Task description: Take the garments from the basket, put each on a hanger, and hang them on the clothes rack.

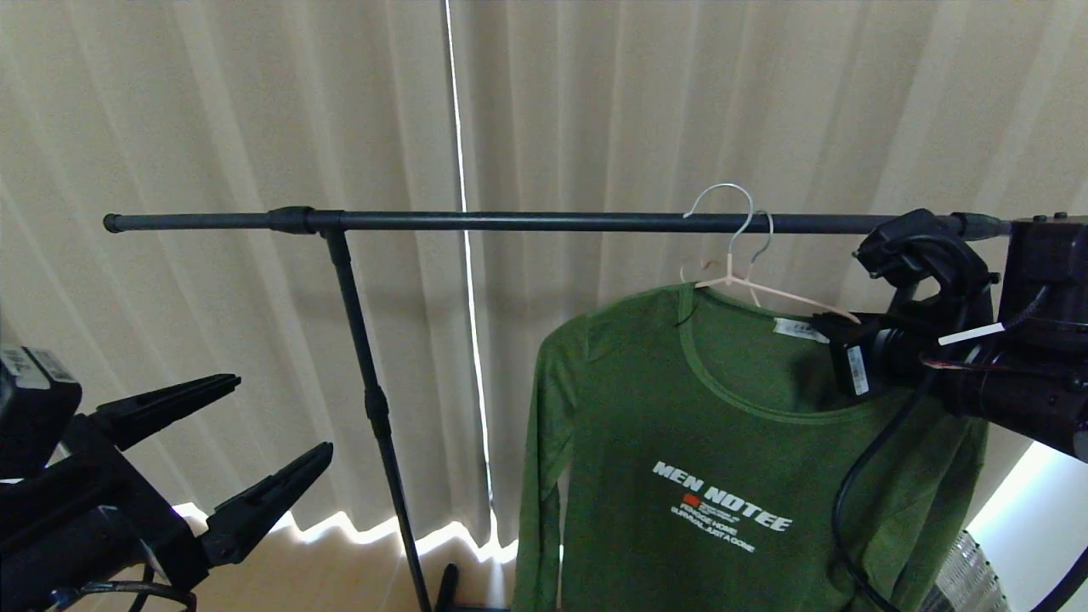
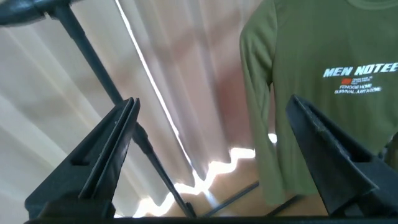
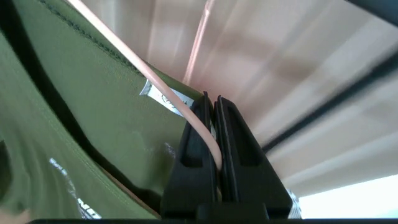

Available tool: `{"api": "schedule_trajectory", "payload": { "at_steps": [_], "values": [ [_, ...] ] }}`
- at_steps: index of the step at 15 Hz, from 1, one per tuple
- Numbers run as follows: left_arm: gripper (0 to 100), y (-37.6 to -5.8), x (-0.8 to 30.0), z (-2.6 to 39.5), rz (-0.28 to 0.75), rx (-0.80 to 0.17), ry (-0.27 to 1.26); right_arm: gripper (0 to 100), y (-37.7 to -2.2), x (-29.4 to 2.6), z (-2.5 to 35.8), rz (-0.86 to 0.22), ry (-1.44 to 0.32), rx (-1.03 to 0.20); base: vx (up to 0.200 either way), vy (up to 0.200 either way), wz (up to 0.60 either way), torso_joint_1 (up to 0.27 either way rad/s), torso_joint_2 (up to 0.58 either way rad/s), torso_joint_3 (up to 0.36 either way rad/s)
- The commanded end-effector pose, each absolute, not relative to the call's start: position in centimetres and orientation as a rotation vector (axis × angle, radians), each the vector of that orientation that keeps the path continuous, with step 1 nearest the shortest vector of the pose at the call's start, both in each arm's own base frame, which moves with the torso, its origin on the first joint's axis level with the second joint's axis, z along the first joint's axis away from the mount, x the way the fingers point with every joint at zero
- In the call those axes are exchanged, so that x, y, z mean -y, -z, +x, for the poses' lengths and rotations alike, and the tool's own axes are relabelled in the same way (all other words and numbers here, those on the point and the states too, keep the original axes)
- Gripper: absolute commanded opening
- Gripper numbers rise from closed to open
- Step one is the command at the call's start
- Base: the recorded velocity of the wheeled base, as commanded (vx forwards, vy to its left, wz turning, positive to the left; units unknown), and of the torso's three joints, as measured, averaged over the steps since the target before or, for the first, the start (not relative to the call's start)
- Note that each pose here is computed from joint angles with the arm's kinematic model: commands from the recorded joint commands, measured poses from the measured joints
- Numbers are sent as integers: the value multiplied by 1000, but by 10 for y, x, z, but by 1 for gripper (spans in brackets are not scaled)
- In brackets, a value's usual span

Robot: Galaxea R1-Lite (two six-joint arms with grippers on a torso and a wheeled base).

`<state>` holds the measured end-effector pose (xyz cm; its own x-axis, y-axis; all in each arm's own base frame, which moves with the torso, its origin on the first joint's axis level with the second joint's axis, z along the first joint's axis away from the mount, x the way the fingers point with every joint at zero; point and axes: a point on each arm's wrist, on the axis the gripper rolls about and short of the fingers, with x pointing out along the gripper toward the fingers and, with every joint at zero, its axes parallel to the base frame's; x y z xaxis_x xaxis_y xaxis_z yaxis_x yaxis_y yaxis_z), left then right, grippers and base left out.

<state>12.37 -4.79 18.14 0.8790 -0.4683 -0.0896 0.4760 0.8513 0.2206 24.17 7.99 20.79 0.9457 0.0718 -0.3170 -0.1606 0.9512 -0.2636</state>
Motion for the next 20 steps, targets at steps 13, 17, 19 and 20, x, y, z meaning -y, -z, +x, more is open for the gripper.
{"api": "schedule_trajectory", "payload": {
  "at_steps": [13,17,19,20],
  "values": [
    [100,-183,47,121,236,-20,497,0,-209,-81,243,-290,-122,-303,0,92,0,1,2,1],
    [100,-183,47,121,236,-19,499,0,-208,-86,259,-299,-88,-313,0,0,0,0,0,0],
    [100,-183,47,120,236,-15,498,0,-205,-89,275,-313,-15,-324,0,0,0,0,0,0],
    [100,-184,47,119,235,-12,498,0,-203,-90,278,-314,-9,-327,0,0,0,0,0,0]
  ]
}}
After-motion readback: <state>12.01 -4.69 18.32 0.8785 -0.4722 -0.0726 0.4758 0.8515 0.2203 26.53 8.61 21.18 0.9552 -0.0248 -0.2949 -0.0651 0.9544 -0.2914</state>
